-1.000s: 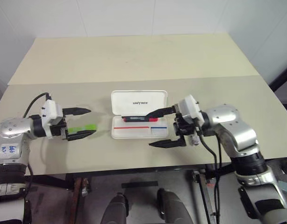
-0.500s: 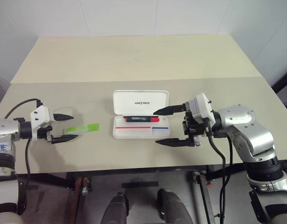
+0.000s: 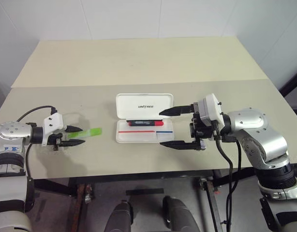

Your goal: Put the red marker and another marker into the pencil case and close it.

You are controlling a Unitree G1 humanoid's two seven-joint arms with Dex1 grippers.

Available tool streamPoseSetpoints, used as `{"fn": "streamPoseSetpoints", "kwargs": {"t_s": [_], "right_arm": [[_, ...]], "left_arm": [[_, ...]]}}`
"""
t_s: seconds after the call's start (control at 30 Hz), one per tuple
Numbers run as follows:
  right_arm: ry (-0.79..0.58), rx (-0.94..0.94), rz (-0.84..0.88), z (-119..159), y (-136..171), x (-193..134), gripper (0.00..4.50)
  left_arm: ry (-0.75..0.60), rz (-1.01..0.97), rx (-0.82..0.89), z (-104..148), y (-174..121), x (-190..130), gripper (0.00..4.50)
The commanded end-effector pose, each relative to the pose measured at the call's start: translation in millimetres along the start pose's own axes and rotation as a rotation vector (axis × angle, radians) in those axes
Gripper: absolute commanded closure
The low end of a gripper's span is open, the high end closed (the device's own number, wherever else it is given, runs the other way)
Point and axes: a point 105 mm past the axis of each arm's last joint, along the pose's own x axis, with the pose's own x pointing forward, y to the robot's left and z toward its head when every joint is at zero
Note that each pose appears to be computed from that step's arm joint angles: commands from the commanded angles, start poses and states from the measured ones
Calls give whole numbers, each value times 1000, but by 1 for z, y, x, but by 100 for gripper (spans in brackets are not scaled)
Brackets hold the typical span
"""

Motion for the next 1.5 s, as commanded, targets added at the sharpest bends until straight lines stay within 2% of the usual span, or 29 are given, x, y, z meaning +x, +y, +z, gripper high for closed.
{"fn": "streamPoseSetpoints", "kwargs": {"t_s": [0.03,0.1,0.23,0.4,0.63,0.87,1.2,1.5], "right_arm": [[-17,-43,-13,12,1,-5,0],[-19,-39,-17,13,0,-5,0],[-16,-35,-16,8,1,-5,0],[-14,-29,-13,3,2,-5,0],[-14,-22,-17,-3,1,-6,0],[-9,-18,-54,-8,1,-8,0],[-4,-17,-129,-7,7,-13,0],[-8,-14,-179,-6,11,-12,0]], "left_arm": [[46,-3,-21,-13,-6,1,342],[39,10,-19,-13,-5,3,344],[-116,81,-17,11,6,9,344],[-240,23,47,41,5,15,344],[-286,-61,151,74,-1,25,344],[-344,-204,232,120,-16,62,344],[-317,-265,220,129,-33,110,344],[-306,-345,211,133,-44,127,344]]}}
